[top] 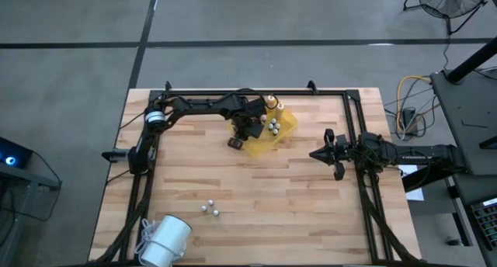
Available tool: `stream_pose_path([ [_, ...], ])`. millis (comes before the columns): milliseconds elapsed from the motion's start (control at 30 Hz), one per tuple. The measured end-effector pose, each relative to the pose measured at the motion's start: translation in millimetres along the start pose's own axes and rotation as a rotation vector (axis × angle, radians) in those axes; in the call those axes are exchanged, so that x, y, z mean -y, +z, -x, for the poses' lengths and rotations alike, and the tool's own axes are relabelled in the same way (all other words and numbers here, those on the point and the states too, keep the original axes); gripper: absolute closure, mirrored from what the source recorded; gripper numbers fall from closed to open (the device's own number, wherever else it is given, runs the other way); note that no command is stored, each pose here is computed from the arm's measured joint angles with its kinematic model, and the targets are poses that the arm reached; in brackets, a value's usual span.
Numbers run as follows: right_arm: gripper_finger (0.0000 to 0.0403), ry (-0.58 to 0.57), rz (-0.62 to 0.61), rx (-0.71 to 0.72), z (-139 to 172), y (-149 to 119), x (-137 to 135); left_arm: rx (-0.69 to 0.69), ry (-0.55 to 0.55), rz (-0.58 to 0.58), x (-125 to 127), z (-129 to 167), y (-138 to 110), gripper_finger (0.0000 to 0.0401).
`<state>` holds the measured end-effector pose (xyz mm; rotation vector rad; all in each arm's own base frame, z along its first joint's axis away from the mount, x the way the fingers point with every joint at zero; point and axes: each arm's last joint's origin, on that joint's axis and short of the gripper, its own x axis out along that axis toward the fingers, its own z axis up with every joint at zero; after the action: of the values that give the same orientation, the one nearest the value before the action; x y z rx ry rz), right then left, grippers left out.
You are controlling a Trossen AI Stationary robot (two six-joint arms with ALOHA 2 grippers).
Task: Pick & Place food coloring
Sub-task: Put the small black food coloring bottle into the yellow bin
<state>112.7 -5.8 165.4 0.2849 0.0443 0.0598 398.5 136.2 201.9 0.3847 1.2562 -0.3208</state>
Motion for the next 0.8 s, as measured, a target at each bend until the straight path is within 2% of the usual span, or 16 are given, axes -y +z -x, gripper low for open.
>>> stream_pose_path([
  [800, 0.0394, 0.0, 0.0, 0.0, 0.0, 0.0, 0.0, 0.005, 0.007, 0.013, -2.9, -6.5, -5.6, 0.0346],
])
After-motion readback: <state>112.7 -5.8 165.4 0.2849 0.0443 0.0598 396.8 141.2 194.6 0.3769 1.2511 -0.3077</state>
